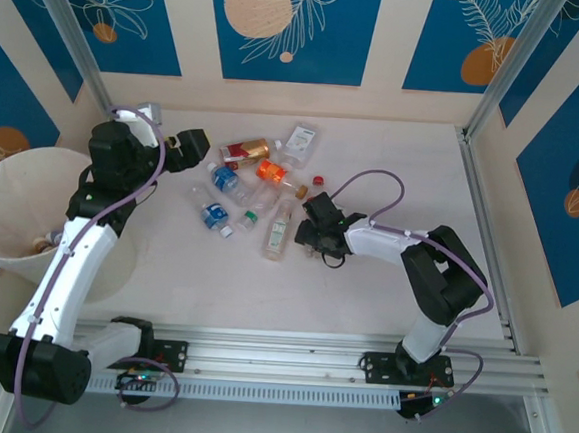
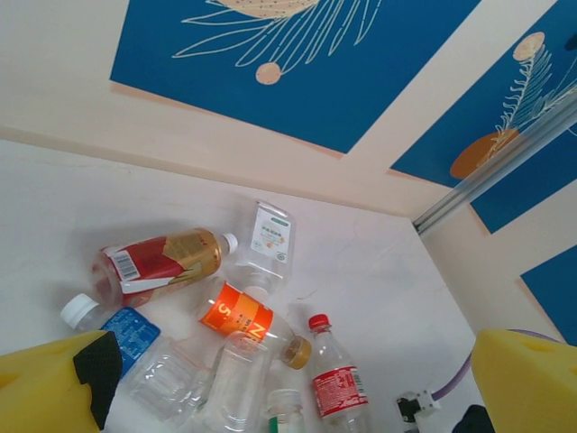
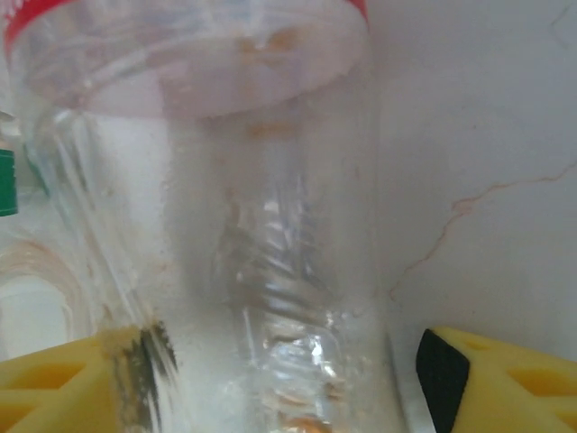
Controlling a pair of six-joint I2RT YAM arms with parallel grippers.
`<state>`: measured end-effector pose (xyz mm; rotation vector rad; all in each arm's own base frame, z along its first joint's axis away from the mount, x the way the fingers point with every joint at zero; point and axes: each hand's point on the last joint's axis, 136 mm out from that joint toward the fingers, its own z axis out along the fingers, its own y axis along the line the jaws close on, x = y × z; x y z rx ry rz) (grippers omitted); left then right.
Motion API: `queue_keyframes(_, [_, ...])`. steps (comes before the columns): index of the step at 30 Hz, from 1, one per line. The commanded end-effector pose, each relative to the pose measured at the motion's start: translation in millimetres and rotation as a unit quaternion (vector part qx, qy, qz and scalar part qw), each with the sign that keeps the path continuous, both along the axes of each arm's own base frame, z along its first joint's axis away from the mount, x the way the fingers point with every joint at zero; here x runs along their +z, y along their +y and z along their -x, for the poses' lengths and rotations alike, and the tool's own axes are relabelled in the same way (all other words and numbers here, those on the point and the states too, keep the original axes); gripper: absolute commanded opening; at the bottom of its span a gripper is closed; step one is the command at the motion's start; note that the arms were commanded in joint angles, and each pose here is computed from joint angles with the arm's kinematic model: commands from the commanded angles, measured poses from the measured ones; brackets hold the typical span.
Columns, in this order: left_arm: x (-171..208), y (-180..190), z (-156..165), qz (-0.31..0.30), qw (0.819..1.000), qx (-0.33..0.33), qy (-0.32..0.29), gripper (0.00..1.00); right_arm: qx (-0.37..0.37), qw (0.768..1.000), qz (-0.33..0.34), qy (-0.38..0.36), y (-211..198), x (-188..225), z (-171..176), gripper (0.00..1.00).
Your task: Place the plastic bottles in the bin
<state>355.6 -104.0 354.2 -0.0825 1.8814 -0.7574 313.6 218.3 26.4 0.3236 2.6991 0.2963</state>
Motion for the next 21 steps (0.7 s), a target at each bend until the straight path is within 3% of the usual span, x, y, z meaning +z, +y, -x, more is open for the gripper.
queue_keyframes(1, [2.6,-13.4,-0.1,0.031,0.999,-0.027,0.0,1.0,-0.007,1.0,0.011,-0.016,-2.5,-1.6,-4.7,0.7])
queue_keyframes(8, [-3.8,-30.8,-5.6,0.04,0.998,-0.048,0.013,1.0,0.003,0.999,0.008,-0.042,-9.7,7.1,-7.8,0.51])
queue_keyframes(12, [-7.9,-42.5,-9.3,0.039,0.997,-0.062,0.021,1.0,0.002,0.998,0.002,-0.064,-17.6,17.8,-9.9,0.45])
queue_keyframes(21, [-22.1,-85.3,-12.8,0.046,0.99,-0.13,0.038,1.0,0.067,0.973,-0.067,-0.211,-11.9,75.7,-11.3,0.34])
